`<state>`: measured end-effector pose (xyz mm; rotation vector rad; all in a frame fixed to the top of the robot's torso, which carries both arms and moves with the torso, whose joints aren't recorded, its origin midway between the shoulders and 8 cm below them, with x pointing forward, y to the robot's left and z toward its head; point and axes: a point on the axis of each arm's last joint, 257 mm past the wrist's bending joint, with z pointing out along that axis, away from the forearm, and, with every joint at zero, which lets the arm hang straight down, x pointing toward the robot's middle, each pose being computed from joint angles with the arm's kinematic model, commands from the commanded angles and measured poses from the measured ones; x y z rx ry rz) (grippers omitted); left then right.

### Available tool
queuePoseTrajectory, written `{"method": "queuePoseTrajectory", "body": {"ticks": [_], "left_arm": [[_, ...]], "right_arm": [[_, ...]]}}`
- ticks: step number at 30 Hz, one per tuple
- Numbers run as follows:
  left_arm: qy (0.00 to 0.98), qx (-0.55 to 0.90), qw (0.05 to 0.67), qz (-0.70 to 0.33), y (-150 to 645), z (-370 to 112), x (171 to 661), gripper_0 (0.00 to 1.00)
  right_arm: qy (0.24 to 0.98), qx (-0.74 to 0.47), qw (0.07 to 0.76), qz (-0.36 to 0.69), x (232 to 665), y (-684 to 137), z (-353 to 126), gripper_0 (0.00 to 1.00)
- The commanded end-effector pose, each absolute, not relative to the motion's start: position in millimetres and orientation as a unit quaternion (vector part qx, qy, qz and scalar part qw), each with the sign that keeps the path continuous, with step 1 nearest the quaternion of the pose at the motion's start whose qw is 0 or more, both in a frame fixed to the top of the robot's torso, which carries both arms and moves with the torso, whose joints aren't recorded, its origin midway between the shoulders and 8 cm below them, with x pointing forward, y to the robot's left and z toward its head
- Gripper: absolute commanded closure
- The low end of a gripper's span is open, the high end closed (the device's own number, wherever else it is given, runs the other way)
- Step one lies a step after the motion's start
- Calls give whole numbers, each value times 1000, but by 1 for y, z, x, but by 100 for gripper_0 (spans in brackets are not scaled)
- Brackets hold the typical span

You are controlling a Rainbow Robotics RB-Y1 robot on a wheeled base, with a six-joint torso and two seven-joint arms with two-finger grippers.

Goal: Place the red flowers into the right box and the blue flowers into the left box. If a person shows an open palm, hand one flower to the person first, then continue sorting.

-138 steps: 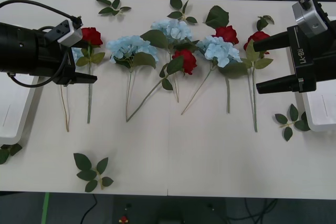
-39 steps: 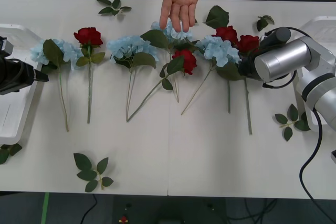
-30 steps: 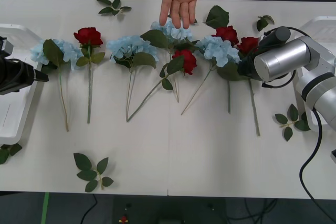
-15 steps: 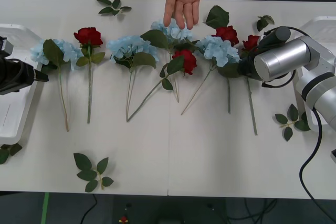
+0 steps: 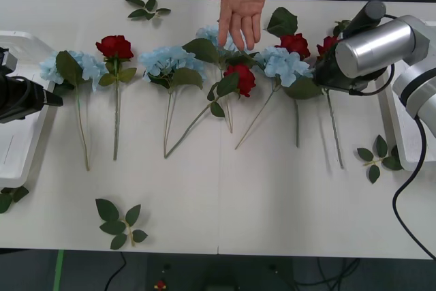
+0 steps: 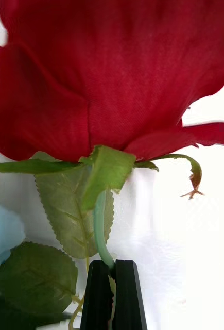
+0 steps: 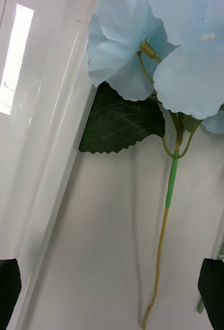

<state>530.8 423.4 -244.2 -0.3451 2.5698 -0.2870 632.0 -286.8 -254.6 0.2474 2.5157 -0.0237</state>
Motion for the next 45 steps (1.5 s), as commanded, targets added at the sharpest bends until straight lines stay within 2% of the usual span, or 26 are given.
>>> {"method": "queuePoseTrajectory", "body": {"ticks": [1,8,12,22,32,45], "left_arm": [[939,-143,294,-103,437,-209,548,0],[939,-143,294,-103,437,-209,548,0],[939,-143,294,-103,437,-209,548,0],[939,-143,294,-103,437,-209,548,0],[939,-143,294,-103,437,-209,548,0],[939,-143,294,-103,437,-209,548,0]], "right_arm": [[940,50,337,-8,648,-303,-187,100],[933,-3,358,24,643,-304,-145,100],[917,-32,396,41,639,-304,-121,100],[801,-87,579,126,630,-276,-30,100],[654,-132,731,143,616,-233,50,100],[580,-132,783,179,614,-182,119,100]]}}
